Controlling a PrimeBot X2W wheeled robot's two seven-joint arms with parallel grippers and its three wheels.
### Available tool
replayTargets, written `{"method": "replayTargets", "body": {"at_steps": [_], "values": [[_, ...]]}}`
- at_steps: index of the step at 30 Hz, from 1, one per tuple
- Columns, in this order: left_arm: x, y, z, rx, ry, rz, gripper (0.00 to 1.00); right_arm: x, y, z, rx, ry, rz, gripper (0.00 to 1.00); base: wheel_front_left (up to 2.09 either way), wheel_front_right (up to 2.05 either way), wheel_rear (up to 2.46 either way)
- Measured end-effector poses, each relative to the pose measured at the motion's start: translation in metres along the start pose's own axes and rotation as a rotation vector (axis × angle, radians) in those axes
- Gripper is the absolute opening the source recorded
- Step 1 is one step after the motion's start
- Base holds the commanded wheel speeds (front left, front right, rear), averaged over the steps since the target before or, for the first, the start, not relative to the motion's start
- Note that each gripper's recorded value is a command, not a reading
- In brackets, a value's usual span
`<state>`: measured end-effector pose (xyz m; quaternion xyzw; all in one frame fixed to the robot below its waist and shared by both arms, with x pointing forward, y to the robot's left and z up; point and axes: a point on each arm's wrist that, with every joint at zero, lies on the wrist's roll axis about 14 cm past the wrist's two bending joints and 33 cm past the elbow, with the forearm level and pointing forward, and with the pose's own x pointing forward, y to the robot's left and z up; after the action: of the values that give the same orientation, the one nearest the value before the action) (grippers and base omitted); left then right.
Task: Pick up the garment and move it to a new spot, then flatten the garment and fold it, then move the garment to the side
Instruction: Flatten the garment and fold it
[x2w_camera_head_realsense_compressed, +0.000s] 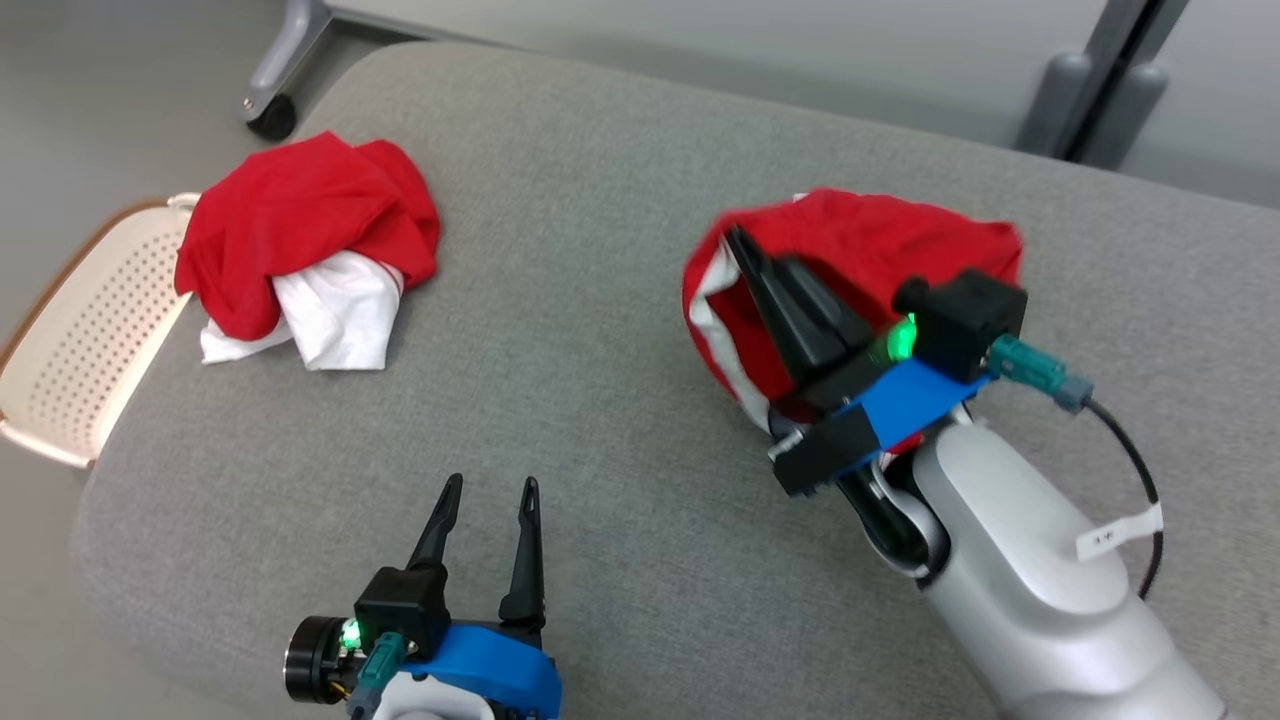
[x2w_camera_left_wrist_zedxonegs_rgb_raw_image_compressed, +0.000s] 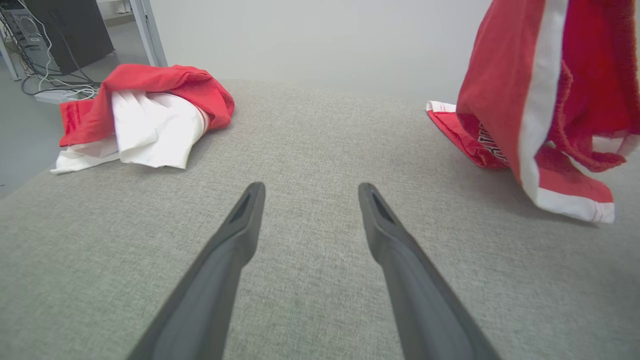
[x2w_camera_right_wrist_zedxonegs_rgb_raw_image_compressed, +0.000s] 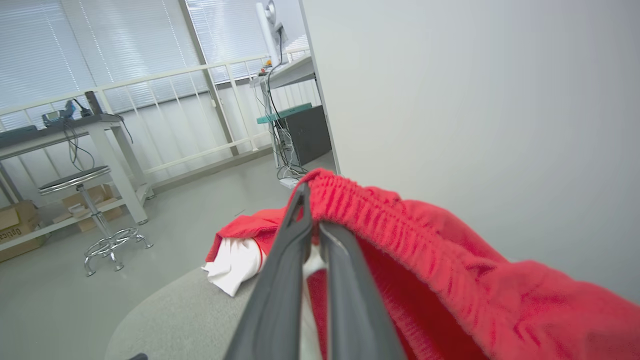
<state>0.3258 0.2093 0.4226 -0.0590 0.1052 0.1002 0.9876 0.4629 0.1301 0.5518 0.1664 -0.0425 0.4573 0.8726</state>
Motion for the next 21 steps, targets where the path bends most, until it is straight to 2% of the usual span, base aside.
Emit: {"method": "replayTargets", "body": {"at_steps": [3, 6, 10, 13, 17, 21], "values": [[-0.001, -0.007, 0.002, 0.004, -0.010, -0.030, 1.00, 0.013, 0.019, 0.058, 0.017, -0.151, 0.034, 0.00, 0.00, 0.00, 0.00], [-0.002, -0.010, 0.002, 0.010, -0.016, -0.050, 1.00, 0.011, 0.022, 0.109, 0.034, -0.278, 0.021, 0.00, 0.00, 0.00, 0.00], [-0.005, -0.014, -0.005, 0.015, 0.002, -0.073, 1.00, -0.010, 0.003, 0.132, 0.026, -0.329, -0.059, 0.00, 0.00, 0.00, 0.00], [0.001, -0.026, -0.005, 0.019, 0.003, -0.118, 1.00, -0.045, -0.038, 0.116, 0.002, -0.274, -0.198, 0.00, 0.00, 0.00, 0.00], [0.008, -0.050, -0.005, 0.021, 0.002, -0.199, 1.00, -0.121, -0.096, 0.070, -0.029, -0.120, -0.417, 0.00, 0.00, 0.00, 0.00], [0.016, -0.075, -0.003, 0.027, 0.000, -0.273, 1.00, -0.204, -0.124, 0.008, 0.006, 0.076, -0.596, 0.00, 0.00, 0.00, 0.00]]}}
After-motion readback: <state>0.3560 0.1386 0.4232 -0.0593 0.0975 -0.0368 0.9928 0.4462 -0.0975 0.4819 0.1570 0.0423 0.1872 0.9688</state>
